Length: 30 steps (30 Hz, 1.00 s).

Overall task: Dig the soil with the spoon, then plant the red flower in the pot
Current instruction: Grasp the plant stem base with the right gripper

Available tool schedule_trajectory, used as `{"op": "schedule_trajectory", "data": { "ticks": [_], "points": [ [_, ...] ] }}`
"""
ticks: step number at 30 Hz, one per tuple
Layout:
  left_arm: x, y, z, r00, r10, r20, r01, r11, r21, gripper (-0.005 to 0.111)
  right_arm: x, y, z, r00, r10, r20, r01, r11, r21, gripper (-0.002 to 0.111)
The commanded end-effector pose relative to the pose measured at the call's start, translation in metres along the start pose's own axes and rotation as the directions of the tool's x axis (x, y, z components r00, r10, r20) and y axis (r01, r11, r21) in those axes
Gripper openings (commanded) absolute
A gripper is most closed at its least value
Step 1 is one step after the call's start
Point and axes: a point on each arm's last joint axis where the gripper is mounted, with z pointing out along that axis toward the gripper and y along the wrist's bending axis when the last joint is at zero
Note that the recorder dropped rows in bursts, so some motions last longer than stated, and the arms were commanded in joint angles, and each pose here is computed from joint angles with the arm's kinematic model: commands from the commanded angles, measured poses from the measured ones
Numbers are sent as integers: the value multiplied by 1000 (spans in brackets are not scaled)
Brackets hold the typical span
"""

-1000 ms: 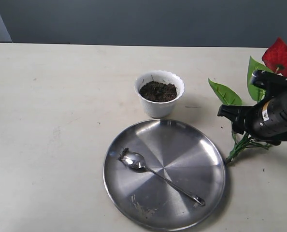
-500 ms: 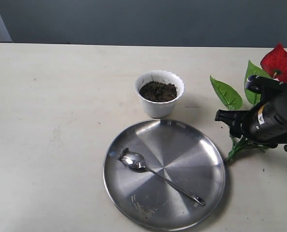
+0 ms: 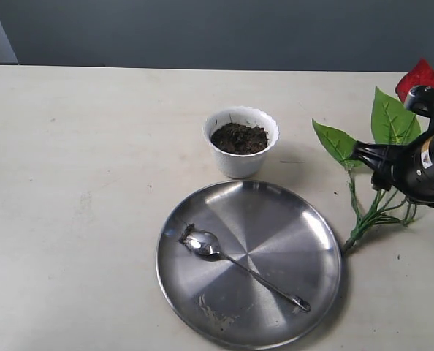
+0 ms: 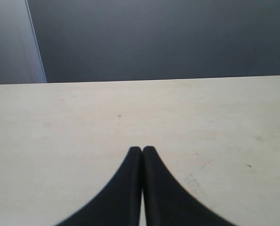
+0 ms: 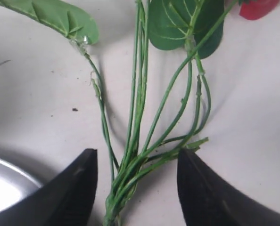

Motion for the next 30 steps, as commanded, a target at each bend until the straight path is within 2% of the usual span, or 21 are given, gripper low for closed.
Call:
{"op": "schedule_trajectory", "data": {
  "ticks": [1,20,26,30],
  "points": [
    [0,0,0,1000,-3,11,3,1000,3,0,-1,3,3,999,42,-3,-43,999,-31,50],
    [0,0,0,1000,-3,11,3,1000,3,0,16,8,58,991,30,-130,-27,999,27,49],
    [0,0,0,1000,-3,11,3,1000,3,0,18,9,65,989,44,-139,-41,999,24,28],
    [0,0,0,1000,-3,11,3,1000,3,0,19,9,67,989,43,-142,-40,999,24,26]
  ]
}}
